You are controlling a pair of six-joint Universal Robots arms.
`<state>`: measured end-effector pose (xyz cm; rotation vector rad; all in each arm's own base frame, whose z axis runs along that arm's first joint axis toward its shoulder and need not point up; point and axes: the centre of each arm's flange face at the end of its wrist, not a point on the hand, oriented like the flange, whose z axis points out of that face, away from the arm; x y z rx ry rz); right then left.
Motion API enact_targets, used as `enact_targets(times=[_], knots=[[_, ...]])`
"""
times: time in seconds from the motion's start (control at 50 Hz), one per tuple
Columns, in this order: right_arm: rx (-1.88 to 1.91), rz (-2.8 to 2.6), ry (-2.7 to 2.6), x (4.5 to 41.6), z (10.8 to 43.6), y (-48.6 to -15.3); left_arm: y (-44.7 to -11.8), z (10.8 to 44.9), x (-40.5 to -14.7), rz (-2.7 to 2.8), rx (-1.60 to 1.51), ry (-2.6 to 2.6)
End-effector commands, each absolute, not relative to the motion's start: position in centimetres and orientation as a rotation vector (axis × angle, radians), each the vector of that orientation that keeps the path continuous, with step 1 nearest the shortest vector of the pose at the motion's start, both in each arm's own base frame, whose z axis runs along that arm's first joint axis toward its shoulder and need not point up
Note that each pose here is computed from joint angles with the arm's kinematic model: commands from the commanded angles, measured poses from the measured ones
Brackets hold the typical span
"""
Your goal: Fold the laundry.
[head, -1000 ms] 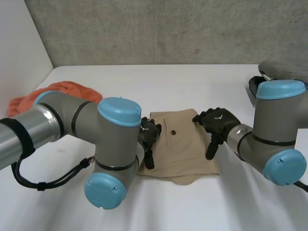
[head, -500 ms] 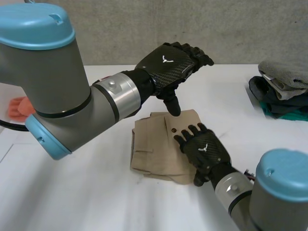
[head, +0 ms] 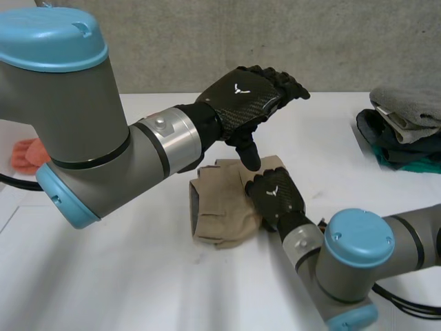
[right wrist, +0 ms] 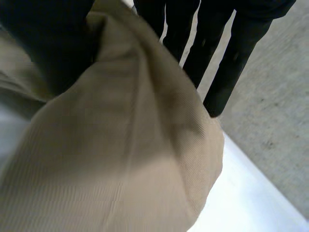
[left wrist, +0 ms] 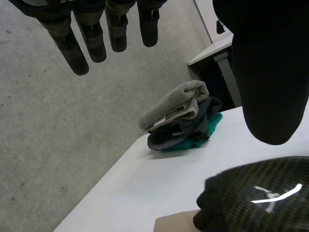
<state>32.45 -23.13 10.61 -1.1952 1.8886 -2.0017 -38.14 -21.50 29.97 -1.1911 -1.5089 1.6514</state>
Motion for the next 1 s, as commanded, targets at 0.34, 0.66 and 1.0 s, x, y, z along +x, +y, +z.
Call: enact_targets(times=[0.34,0.66,1.0], knots=[[-0.756,-2.573,1.498,28.5,27.2,-37.6,-20.9,36.2,-37.2,1.816,-1.121,-1.352],[-0.496,-2.679,1.492,11.2,28.2,-50.7,-21.1,36.2,-36.9,1.785,-1.061,-1.374],[-0.579,-2.356,1.781,1.4,14.6,-53.3,-21.6,34.4,-37.1,1.763,-1.053,-1.450]])
